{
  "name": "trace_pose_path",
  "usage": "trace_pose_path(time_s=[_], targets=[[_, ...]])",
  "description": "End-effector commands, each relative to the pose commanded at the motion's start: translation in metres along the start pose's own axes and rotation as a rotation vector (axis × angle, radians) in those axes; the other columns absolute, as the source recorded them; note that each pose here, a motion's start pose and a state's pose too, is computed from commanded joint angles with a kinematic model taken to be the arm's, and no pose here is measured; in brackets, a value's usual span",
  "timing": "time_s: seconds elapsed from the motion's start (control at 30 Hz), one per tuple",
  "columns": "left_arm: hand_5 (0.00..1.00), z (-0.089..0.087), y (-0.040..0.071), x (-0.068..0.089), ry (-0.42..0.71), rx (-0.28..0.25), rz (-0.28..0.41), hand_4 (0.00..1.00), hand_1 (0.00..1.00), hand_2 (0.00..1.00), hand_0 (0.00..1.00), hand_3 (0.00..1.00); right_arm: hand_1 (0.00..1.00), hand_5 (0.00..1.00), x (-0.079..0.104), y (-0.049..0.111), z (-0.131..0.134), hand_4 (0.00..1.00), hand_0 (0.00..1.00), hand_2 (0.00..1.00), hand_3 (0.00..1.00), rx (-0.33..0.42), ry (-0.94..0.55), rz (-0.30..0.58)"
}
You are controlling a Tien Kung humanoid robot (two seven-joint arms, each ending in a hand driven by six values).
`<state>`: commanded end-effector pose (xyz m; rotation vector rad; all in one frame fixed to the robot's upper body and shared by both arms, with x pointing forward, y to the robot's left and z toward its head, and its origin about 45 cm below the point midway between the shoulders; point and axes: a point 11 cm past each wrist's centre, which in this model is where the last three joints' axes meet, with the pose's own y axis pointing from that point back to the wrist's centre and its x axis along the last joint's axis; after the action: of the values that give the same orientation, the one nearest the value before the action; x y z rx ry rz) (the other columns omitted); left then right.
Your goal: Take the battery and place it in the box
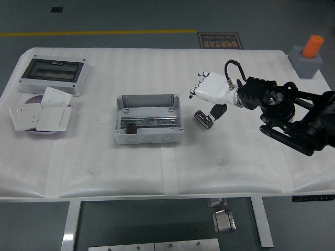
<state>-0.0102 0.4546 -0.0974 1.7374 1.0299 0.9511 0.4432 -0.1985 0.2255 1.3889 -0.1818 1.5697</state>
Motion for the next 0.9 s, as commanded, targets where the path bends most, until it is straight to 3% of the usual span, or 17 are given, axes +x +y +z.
trace_pose_path(time_s=[0.53, 0.9], targets=[[0.487, 0.001, 0.0, 0.0, -0.013, -0.002, 0.002, 0.446, 0.654, 0.454, 0.614, 0.524, 0.748, 0.336, -0.025, -0.007, 0.0, 0.82, 0.969, 0.755, 0.796, -0.005, -0.015, -0.08], [0.486, 0.004, 0.001, 0.0, -0.023, -0.008, 0.001, 0.442, 0.654, 0.453, 0.614, 0.522, 0.749, 0.323, -0.034, -0.01, -0.002, 0.812, 0.968, 0.758, 0.797, -0.019, -0.041, -0.087]])
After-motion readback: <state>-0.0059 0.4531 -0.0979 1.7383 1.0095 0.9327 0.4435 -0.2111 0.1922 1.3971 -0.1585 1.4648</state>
